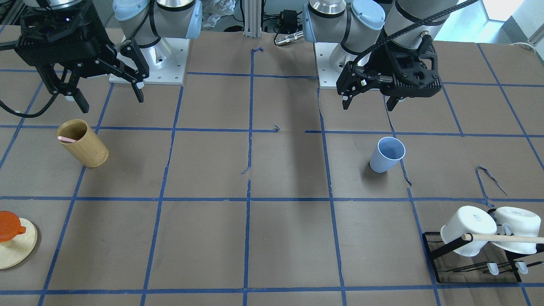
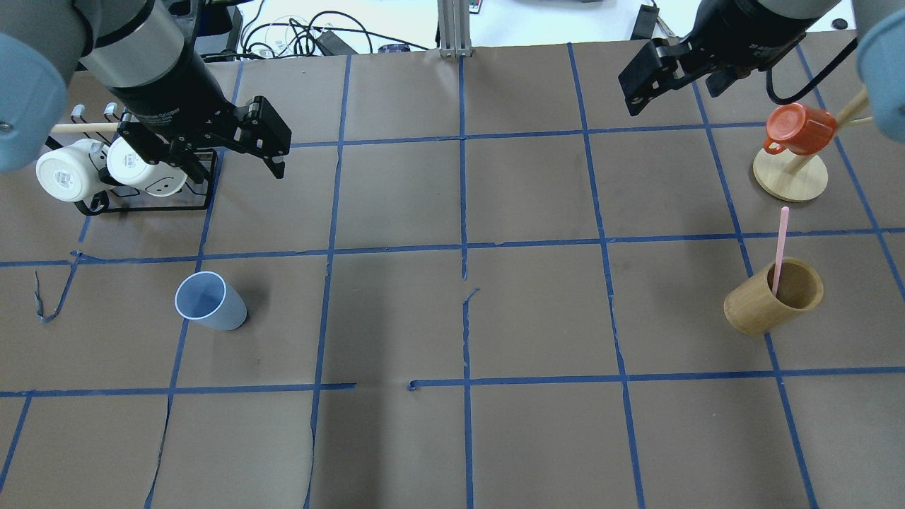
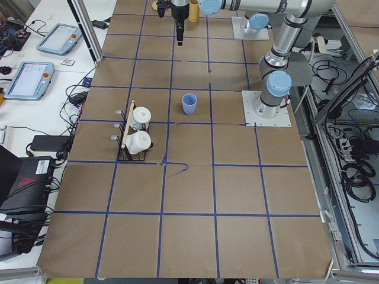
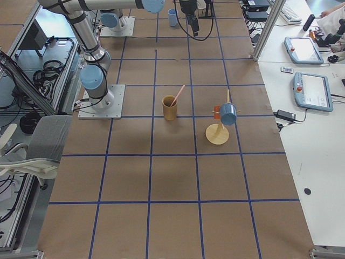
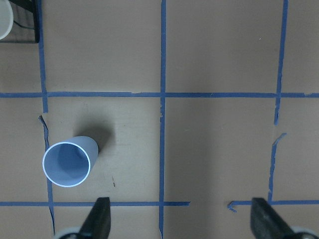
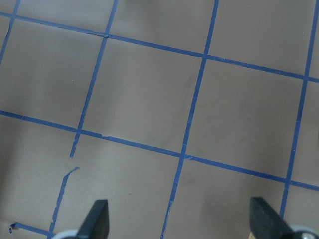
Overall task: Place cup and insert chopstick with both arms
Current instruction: 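Lower the left gripper onto the light blue cup and grasp it, then carry the blue cup toward the table centre while the right gripper grasps the pink chopstick, then set the blue cup down, open the left gripper and withdraw it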
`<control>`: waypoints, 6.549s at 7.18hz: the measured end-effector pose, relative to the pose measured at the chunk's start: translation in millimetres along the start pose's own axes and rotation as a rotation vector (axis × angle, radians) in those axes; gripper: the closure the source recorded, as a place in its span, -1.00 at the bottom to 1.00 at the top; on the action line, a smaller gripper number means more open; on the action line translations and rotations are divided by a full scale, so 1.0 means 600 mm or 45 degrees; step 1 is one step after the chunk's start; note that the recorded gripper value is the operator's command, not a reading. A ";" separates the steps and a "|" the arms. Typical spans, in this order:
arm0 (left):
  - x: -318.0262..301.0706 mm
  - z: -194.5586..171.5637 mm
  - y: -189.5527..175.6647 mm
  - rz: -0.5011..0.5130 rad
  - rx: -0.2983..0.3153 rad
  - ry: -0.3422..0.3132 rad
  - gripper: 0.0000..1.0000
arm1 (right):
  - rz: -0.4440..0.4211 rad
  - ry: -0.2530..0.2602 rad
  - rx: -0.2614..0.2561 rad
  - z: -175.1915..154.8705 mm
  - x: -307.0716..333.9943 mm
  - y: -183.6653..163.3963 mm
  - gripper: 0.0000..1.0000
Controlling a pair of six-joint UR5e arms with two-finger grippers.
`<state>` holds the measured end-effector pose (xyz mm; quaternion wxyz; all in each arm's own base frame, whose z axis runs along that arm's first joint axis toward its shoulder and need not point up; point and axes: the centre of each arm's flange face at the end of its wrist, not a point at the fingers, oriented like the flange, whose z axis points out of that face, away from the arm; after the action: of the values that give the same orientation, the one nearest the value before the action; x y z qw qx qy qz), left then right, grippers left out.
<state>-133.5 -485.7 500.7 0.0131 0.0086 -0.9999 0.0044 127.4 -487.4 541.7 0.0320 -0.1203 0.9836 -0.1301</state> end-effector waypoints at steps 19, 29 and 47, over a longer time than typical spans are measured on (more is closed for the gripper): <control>-0.176 0.397 0.012 -0.044 -0.070 -0.090 1.00 | 0.035 -0.032 -0.223 0.024 0.006 0.033 -1.00; 0.425 0.410 0.074 0.000 -0.032 -0.001 1.00 | -0.024 0.120 -0.499 0.268 0.288 0.114 -0.85; 0.144 0.047 -0.032 -0.106 0.082 -0.027 -1.00 | -0.364 -0.116 -0.436 0.285 0.340 0.148 0.67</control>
<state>-220.4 -506.8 475.2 0.0025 0.0507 -0.9981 0.0360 -74.4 -496.3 346.9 0.0365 -0.2679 0.9619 0.0413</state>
